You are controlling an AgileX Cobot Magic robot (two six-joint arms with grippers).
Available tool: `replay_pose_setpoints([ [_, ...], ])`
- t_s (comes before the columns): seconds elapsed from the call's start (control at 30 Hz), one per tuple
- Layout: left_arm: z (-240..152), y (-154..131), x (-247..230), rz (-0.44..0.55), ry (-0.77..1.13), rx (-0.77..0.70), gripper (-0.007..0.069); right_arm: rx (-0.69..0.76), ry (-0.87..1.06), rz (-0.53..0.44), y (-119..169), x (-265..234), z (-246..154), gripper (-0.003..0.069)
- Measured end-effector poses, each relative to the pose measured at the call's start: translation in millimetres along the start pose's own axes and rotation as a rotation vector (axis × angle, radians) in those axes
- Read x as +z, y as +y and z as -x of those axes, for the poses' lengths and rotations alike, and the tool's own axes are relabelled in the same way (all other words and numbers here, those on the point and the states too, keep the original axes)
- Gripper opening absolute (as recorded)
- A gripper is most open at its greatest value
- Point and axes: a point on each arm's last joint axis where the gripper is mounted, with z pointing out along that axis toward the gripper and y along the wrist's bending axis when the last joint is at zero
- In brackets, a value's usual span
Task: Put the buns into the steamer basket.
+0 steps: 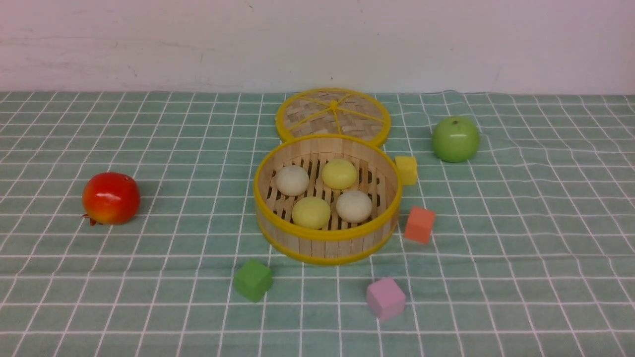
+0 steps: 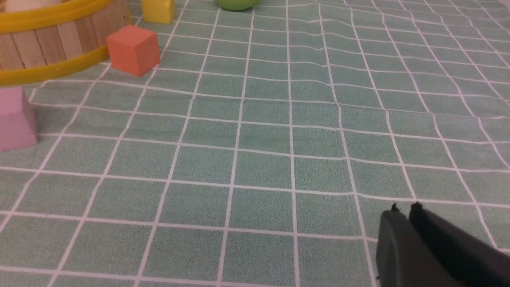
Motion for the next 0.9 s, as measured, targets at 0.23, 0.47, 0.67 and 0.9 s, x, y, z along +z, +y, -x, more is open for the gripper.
replay_pose_setpoints([
  [0.23,0.0,0.0,0.0,0.0,0.0,0.0,-0.0014,0.0,0.0,0.0,0.0,0.0,0.0,0.0047],
  [0.47,0.0,0.0,0.0,0.0,0.0,0.0,-0.0014,0.0,0.0,0.0,0.0,0.0,0.0,0.0057],
  [0.67,0.0,0.0,0.0,0.0,0.0,0.0,-0.0013,0.0,0.0,0.0,0.0,0.0,0.0,0.0064],
  [0.9,0.0,0.0,0.0,0.0,0.0,0.0,-0.0013,0.0,0.0,0.0,0.0,0.0,0.0,0.0066],
])
